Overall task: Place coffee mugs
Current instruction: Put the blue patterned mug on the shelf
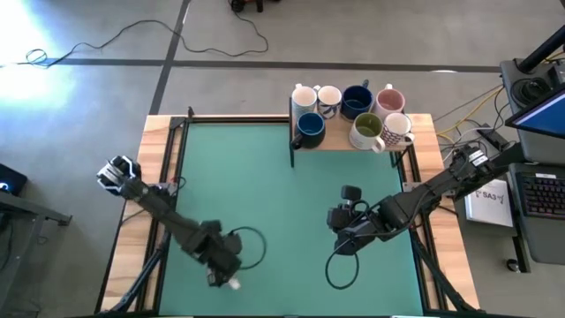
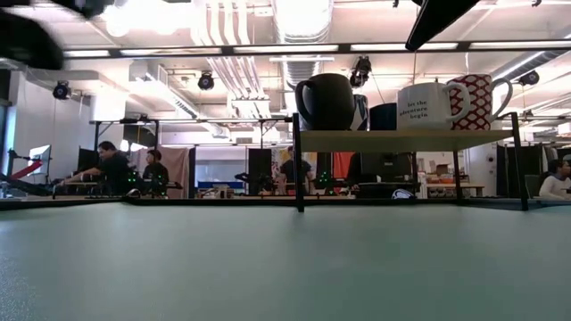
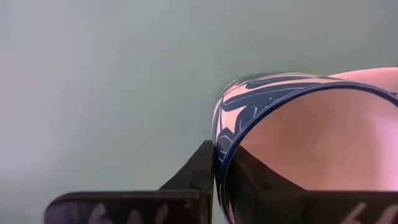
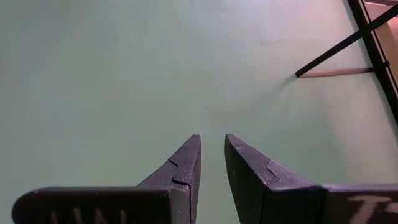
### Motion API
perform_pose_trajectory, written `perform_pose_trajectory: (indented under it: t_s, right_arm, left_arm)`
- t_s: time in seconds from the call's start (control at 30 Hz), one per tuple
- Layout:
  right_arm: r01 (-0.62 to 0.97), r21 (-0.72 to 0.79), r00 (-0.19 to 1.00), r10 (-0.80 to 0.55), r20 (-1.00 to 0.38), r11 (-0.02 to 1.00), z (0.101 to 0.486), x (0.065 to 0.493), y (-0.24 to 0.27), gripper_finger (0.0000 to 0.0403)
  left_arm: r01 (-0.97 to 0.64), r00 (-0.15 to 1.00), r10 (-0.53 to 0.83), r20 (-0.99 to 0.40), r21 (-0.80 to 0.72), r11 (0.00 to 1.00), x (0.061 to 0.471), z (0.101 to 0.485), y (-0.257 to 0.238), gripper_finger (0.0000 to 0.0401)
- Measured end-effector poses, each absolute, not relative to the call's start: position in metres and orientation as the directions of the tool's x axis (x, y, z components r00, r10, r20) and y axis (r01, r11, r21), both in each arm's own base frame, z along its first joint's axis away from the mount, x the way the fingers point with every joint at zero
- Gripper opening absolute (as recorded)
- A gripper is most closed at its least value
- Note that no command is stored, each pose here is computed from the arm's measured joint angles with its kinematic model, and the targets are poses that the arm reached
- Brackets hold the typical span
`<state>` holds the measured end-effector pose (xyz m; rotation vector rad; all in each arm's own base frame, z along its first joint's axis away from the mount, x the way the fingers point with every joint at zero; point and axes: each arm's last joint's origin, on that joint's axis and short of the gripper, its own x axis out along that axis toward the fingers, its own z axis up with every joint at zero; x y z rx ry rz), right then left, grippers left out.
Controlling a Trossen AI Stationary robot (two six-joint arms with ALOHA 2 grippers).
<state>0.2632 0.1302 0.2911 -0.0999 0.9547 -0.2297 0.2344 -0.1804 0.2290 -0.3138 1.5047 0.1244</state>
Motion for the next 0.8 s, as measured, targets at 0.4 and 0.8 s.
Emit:
perform_pose_trajectory:
  t_s: [0.4, 0.8]
  right_arm:
    - [0.242, -0.119, 0.553, -0.238, -0.799, 0.963, 0.291, 0.263, 0.13, 0.0061]
    - [0.284, -0.011, 0.502, -0.159, -0.85, 0.959, 0.29, 0.261, 0.13, 0.0061]
  left_arm:
    - [-0.06, 0.236, -0.015, -0.972, -0.03, 0.998, 0.307, 0.257, -0.084, 0.0007]
    - [0.119, 0.327, 0.107, -0.939, 0.154, 0.981, 0.386, 0.258, -0.017, 0.0007]
